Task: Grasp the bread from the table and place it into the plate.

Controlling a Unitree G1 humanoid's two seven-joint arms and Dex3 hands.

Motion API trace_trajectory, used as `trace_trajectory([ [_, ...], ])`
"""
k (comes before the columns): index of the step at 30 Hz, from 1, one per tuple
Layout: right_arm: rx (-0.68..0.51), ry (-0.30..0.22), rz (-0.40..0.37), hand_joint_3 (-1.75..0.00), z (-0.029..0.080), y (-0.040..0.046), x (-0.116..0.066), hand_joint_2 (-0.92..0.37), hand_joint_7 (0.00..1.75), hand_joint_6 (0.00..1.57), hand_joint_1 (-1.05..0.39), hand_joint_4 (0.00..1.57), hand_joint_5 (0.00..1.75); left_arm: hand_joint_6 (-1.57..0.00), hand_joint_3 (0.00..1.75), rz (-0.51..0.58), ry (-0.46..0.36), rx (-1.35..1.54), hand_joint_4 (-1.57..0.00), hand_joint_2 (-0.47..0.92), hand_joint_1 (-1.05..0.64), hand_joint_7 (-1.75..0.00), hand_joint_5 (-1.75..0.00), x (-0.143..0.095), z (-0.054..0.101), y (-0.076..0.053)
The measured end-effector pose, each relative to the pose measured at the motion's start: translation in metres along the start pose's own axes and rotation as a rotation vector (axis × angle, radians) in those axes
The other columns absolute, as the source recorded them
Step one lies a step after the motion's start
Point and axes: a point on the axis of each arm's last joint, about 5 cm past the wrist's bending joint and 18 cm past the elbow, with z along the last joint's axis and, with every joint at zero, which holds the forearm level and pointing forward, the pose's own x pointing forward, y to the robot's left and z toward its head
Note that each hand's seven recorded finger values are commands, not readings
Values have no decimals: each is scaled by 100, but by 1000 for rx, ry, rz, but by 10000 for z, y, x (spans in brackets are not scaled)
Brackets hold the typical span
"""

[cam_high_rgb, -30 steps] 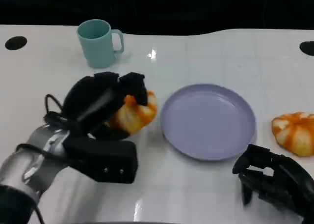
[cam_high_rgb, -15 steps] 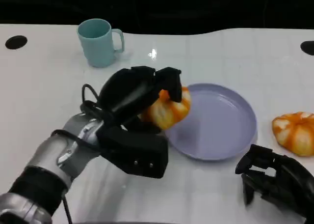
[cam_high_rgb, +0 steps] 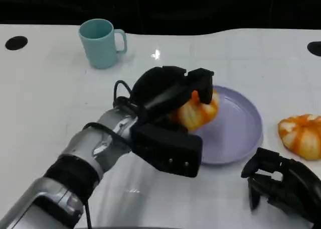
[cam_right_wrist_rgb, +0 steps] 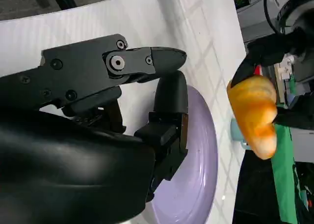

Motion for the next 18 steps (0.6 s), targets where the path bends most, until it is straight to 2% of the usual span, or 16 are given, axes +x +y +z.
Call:
trace_trajectory([
  [4,1,0,1,-25,2,3,2,-92,141,68,-51,68,175,-63,91,-8,-8,18,-91,71,-26,-175,-175,123,84,-2],
  [5,3,1,2,-25,4,4,5,-92,142,67,-51,68,175,-66,88,-9,-8,18,-91,69,-24,-160,-175,142,99,-13],
  [7,10,0,3,-26,6,6,9,-92,141,67,-50,68,175,-65,86,-21,0,12,-92,68,-25,-155,-175,163,122,-57],
  [9,12,0,2,-26,5,6,6,-92,141,66,-48,67,175,-66,82,-18,16,12,-92,68,-26,-140,-175,177,137,-105],
  [10,13,0,2,-26,6,6,6,-92,141,66,-48,67,175,-70,74,-15,23,18,-91,71,-27,-118,-175,184,144,-127],
  [12,15,0,3,-26,8,7,7,-92,142,66,-49,68,175,-74,67,-23,33,31,-89,72,-27,-105,-175,210,173,-156],
  [16,14,-1,1,-25,11,15,7,-92,143,66,-51,69,175,-74,58,-46,53,44,-86,74,-30,-100,-175,272,225,-177],
  [18,11,-1,-2,-25,12,21,4,-92,143,66,-51,69,175,-72,52,-54,58,50,-77,77,-32,-102,-169,304,245,-166],
])
